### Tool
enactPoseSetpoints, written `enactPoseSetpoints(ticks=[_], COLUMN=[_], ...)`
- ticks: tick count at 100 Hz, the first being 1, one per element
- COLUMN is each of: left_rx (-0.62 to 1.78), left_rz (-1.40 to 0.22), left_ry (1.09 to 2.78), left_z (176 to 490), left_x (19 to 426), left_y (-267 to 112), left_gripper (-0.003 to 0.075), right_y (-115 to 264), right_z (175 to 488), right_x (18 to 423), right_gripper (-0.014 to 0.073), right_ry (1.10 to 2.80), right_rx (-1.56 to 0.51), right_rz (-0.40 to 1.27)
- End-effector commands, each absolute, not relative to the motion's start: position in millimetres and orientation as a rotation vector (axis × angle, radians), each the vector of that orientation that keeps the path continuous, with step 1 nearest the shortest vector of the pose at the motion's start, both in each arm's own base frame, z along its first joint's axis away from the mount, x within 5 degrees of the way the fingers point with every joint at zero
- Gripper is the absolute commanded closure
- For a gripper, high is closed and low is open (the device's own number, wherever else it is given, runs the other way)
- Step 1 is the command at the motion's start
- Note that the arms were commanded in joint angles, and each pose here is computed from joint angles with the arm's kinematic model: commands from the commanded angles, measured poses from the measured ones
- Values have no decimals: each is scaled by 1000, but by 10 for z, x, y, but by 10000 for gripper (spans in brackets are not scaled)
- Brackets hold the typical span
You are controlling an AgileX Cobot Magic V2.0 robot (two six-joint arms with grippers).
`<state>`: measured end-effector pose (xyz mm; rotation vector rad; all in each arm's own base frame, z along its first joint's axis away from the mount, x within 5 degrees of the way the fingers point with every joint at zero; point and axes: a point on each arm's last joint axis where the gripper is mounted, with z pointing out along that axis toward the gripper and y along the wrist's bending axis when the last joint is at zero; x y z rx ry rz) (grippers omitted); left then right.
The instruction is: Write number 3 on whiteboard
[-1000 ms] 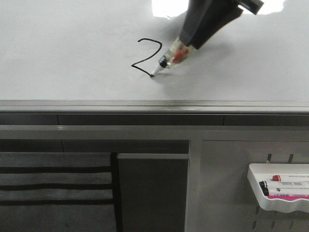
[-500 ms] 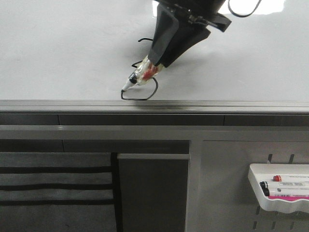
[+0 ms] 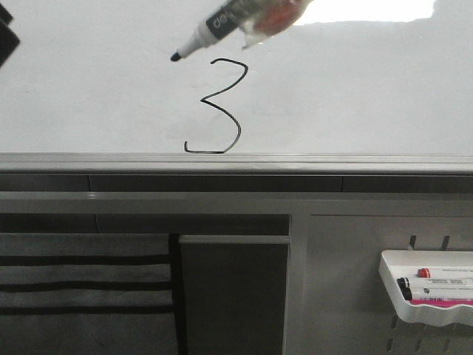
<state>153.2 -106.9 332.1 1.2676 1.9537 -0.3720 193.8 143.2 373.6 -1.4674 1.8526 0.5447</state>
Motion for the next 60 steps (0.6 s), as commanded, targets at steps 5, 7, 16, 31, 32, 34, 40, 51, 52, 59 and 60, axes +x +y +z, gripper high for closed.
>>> enactPoseSetpoints(ticks=[5, 7, 16, 31, 32, 34, 40, 51, 52, 59, 60], left_rx=[1352, 1364, 1426, 1475, 1477, 1484, 1507, 1535, 1537, 1553, 1552], left_rz=[-421, -426, -438, -455, -456, -460, -471, -484, -486, -493, -493], left_ry=[1846, 1835, 1788, 1727, 1726, 1722, 1714, 1717, 1715, 1720, 1718], left_z=[3486, 3492, 3499, 3511, 3508, 3505, 3491, 3461, 3461, 3451, 3458], left_x=[1611, 1625, 1680, 1763, 1775, 1784, 1810, 1890, 1890, 1914, 1919], left_y=[-1322, -1365, -1541, -1818, -1838, -1874, -1973, -2118, -2127, -2171, -2176], left_gripper=[332, 331, 331, 331, 331, 331, 331, 331, 331, 332, 332], right_y=[1405, 1405, 1411, 1416, 1416, 1419, 1419, 1417, 1417, 1410, 1407], right_z=[3917, 3917, 3906, 3895, 3895, 3892, 3892, 3891, 3890, 3884, 3881], right_x=[1823, 1823, 1836, 1852, 1852, 1858, 1858, 1859, 1859, 1863, 1865], right_gripper=[586, 586, 586, 586, 586, 586, 586, 586, 586, 586, 586], right_ry=[1630, 1628, 1613, 1613, 1613, 1615, 1615, 1615, 1615, 1617, 1618], right_rx=[-1574, -1576, -1595, -1596, -1596, -1595, -1595, -1597, -1597, -1605, -1608], right_rz=[471, 470, 461, 456, 456, 455, 455, 453, 453, 437, 432])
